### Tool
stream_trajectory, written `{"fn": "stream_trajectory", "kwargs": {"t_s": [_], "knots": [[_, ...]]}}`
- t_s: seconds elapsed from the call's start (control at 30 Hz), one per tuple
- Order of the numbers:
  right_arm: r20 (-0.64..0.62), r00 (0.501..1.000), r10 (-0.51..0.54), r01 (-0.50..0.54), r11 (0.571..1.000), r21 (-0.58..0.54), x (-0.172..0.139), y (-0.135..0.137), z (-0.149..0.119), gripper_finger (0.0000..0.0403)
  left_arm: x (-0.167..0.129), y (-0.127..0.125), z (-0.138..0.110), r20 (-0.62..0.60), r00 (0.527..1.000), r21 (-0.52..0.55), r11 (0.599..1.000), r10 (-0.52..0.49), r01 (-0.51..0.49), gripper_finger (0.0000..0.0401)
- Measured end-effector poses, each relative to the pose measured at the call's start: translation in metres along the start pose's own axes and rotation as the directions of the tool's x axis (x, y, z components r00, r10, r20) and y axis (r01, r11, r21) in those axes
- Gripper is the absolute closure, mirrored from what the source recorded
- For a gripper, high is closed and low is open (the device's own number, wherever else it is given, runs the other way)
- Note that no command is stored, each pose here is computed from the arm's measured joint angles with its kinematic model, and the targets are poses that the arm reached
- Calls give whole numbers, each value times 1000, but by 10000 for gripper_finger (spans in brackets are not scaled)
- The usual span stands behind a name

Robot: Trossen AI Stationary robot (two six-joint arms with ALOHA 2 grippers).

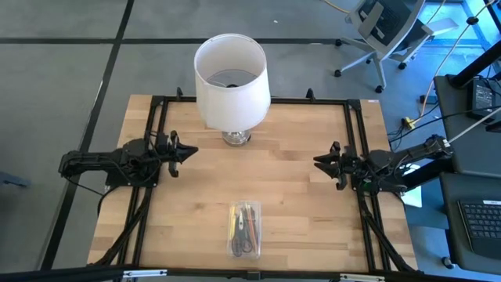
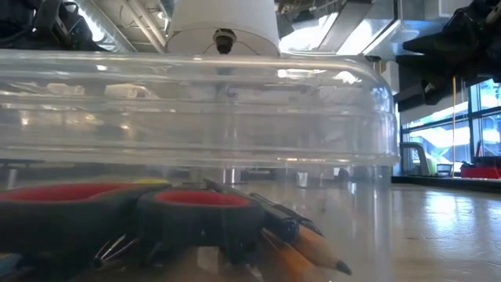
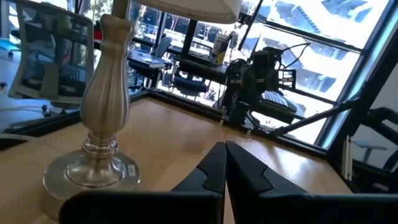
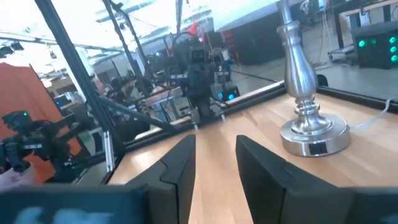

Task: Pick & place school supplies into a supply box
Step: Return to Home Position

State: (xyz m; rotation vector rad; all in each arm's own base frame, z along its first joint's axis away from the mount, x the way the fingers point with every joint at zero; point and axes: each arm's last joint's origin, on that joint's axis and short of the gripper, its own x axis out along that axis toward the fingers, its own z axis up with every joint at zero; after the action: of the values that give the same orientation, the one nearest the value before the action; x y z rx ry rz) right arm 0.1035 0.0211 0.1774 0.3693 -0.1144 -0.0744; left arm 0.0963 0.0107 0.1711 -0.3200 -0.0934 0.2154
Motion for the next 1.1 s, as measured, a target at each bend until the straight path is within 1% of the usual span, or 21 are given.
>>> {"fn": "stream_trajectory", "kwargs": {"t_s": [0.13,0.23,0.27,0.4,0.57,0.67,1.1], "knots": [[-16,1000,-6,5,1000,-19,-4,-2,-1,283,0,0,0,0,1000,50,999,0,0,397],[-77,997,-27,23,998,-56,-7,-6,-7,283,0,0,0,0,1000,52,999,0,0,397],[-69,997,-17,11,997,-75,-7,-5,-6,283,0,0,0,-1,1000,52,999,0,0,397],[-46,999,13,-22,979,-203,-9,-4,-3,283,0,0,0,-4,1000,53,999,-1,1,397],[-46,999,13,-28,938,-346,-9,-4,-3,283,0,0,0,-4,1000,53,999,-1,1,397],[-45,999,13,-29,933,-360,-9,-4,-3,283,0,0,0,-4,1000,53,999,-1,1,397],[-44,999,13,-28,933,-359,-9,-4,-3,283,0,0,0,-4,1000,53,999,-1,2,397]]}}
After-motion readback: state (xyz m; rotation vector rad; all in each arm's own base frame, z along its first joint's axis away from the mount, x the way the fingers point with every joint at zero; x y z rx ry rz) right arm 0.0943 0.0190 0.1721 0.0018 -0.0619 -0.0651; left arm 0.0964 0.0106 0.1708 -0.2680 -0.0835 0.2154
